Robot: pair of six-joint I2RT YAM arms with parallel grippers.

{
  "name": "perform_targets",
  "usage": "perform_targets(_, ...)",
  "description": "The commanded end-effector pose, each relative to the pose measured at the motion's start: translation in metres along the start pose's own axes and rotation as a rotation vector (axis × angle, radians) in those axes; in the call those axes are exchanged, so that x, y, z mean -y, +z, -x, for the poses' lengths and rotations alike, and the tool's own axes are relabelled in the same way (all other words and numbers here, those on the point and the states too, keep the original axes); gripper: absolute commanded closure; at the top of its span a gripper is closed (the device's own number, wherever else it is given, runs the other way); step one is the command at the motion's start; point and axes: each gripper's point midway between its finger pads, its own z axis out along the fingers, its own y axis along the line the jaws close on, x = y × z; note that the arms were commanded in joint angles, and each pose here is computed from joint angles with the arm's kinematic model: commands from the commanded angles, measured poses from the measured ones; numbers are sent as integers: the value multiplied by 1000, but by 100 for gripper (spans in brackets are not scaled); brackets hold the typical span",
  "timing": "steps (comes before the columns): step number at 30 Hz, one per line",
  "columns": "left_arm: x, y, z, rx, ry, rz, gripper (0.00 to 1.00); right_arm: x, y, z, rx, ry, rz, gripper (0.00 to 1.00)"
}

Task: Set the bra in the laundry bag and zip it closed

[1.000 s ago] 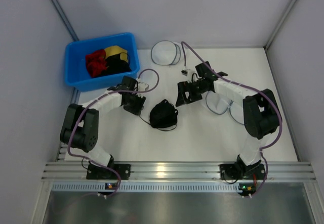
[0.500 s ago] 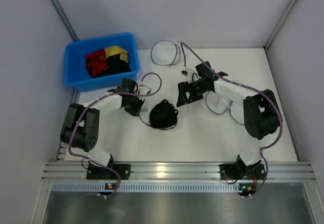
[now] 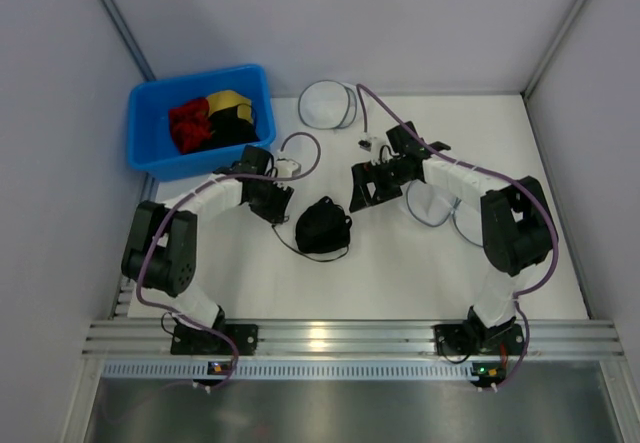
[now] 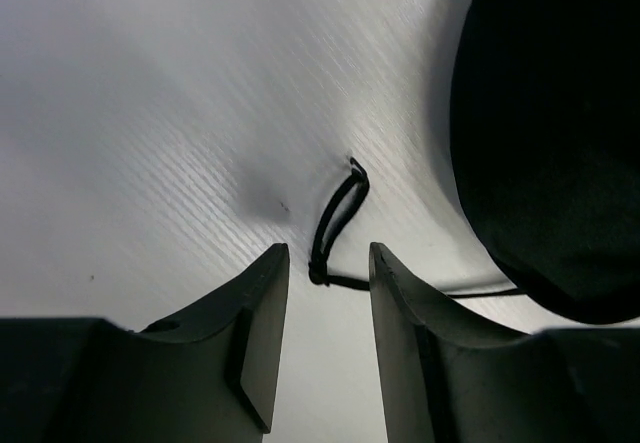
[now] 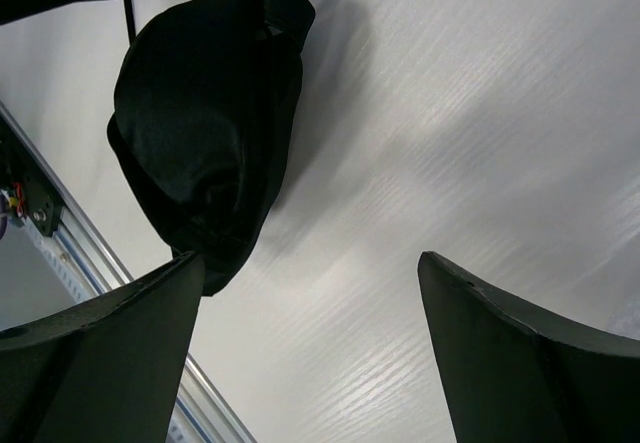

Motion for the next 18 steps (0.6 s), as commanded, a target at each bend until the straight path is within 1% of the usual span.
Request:
perform_targets(1, -5, 13, 5, -21, 12, -9, 57, -5, -10, 15, 45, -38, -5, 11)
perform_targets(4, -3, 22, -11, -67, 0, -27, 62, -3, -9, 15, 43, -38, -9, 9)
perform_targets(5, -1, 23, -14, -72, 0, -33, 68, -3, -9, 16, 45, -38, -10, 9)
perform_targets(8, 9, 20, -30, -92, 2, -61, 79, -1, -8, 15, 40, -33, -13, 8)
perform_targets(9, 13, 18, -34, -95, 2, -74, 86, 0, -8, 15, 41, -32, -14, 7)
perform_targets(11, 30, 7, -40, -84, 10, -144, 93, 1, -6, 15, 34, -29, -12, 2)
perform_targets(12, 38, 3, -40, -73, 15, -174, 100, 1, -6, 16, 37, -31, -11, 2)
perform_targets(15, 63, -23, -24, 15, 82, -257, 100, 2, -3, 15, 30, -21, -4, 1)
perform_targets(16, 75, -39, -8, 88, 93, -305, 100, 2, -2, 15, 29, -19, -2, 1)
perform_targets(17, 85, -49, -4, 106, 100, -347, 100, 2, -1, 15, 29, -19, 0, 1)
perform_targets(18, 91, -62, 5, 149, 114, -368, 100, 2, -2, 16, 30, -18, 0, 1)
